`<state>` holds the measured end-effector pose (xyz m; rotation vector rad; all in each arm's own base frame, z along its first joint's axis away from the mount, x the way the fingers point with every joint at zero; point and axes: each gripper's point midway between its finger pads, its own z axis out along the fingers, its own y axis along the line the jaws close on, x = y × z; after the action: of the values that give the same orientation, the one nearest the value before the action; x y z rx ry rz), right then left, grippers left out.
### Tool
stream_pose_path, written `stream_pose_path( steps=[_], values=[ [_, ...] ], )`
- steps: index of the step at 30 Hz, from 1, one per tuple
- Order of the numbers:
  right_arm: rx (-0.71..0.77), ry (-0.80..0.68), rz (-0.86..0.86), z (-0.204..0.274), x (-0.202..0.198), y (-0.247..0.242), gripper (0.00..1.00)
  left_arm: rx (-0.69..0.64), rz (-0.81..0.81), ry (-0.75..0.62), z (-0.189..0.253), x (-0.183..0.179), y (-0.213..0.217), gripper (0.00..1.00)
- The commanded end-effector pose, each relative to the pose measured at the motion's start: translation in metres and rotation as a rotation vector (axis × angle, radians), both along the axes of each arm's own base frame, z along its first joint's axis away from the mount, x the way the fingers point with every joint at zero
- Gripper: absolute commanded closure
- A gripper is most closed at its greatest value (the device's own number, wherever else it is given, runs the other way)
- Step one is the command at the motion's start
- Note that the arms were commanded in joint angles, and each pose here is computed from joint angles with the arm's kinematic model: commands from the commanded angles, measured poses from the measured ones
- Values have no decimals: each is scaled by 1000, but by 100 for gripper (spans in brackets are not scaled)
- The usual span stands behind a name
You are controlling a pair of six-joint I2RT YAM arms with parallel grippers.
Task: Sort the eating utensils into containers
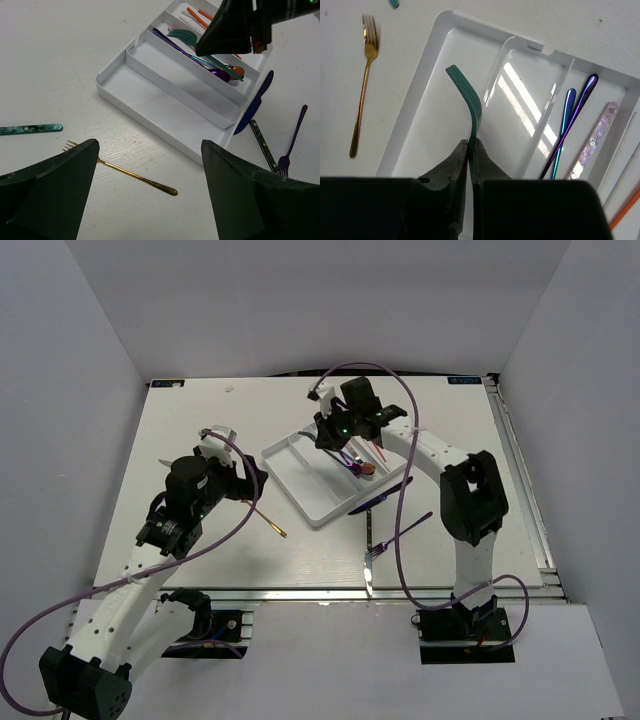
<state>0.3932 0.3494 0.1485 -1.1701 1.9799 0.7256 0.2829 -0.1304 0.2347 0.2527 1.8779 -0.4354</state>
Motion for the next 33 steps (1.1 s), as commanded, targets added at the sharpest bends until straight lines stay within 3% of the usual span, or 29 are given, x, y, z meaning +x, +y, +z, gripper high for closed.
stream_pose_path(
  steps=[1, 6, 9, 17, 18, 21, 28, 29, 30, 33],
  values=[
    [103, 69, -260, 17, 32, 14, 100, 2, 43, -30, 4, 2, 8, 5],
    [77, 30, -372, -6, 53, 7, 100, -20, 64, -27, 1, 2, 9, 2],
    [60, 53, -374, -25, 46, 3, 100, -29, 74, -13, -2, 5, 9, 2],
    [38, 132, -354, -53, 30, 1, 86, -63, 87, 22, -9, 8, 5, 3],
    [36, 133, -352, -53, 29, 0, 83, -70, 89, 32, -12, 8, 5, 4],
    [31, 109, -340, -41, 27, -3, 59, -124, 122, 92, -22, 10, 2, 8],
    [69, -98, -301, 39, 10, -28, 37, -210, 258, 452, -73, 8, -8, 13],
    [59, -122, -283, 40, 4, -34, 30, -212, 275, 492, -79, 5, -7, 13],
    [65, -207, -244, 64, -1, -41, 11, -238, 302, 534, -84, 5, -9, 13],
    [136, -278, -144, 87, -26, -61, 11, -308, 369, 625, -91, 4, -14, 14]
  ],
)
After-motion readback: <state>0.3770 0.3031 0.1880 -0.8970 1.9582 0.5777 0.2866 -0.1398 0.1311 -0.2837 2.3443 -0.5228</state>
